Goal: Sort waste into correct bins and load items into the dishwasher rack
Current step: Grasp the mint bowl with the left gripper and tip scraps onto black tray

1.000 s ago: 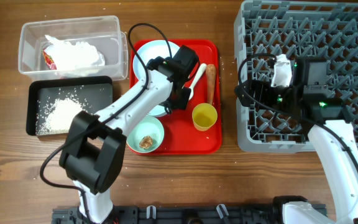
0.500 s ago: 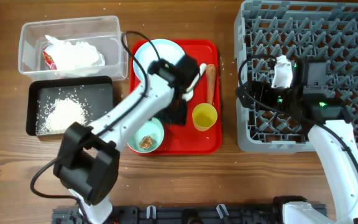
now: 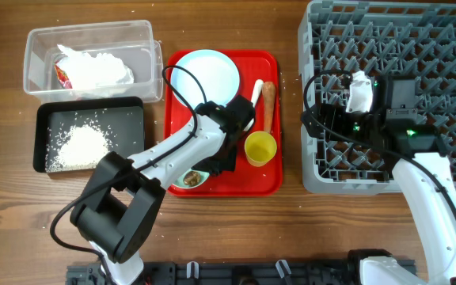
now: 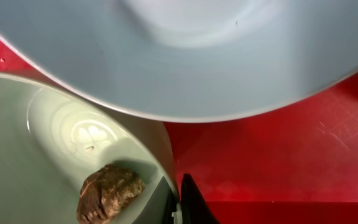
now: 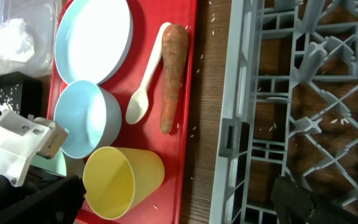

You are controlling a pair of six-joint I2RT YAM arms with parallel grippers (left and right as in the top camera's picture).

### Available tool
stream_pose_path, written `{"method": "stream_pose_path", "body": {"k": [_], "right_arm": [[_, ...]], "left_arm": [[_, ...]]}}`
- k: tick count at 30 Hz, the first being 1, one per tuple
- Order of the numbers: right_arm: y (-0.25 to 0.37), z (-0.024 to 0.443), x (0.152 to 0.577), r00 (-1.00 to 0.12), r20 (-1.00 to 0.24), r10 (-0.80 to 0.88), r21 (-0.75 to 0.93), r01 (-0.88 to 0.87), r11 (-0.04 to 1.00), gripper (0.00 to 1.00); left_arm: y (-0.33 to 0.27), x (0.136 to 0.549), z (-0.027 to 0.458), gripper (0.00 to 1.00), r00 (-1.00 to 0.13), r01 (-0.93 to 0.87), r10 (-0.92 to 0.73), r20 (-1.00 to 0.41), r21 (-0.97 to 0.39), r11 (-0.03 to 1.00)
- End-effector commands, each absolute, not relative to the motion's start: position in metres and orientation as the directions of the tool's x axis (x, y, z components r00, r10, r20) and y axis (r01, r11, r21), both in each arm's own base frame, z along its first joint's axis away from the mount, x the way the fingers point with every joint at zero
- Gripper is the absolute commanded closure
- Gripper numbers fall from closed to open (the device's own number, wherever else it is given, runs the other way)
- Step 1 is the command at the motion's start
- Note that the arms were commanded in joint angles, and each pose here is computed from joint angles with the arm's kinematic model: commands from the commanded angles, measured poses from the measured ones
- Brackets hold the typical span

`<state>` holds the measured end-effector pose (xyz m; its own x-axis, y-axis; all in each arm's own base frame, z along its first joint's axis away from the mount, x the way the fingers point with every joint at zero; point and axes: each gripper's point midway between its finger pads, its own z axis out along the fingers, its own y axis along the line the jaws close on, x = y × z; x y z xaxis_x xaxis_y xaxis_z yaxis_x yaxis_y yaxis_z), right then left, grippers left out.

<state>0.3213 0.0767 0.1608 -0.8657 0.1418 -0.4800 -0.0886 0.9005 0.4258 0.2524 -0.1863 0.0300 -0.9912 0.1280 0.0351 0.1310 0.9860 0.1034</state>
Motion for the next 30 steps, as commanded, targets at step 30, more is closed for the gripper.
{"method": "stream_pose_path", "body": {"k": [30], "right_arm": [[0.073, 0.163, 0.326, -0.86, -0.489, 0.147, 0.41, -0.078, 0.909, 0.0]], "left_arm": [[0.077, 0.381, 0.182, 0.96, -0.823, 0.008, -0.552, -0.131, -0.975, 0.221]]}}
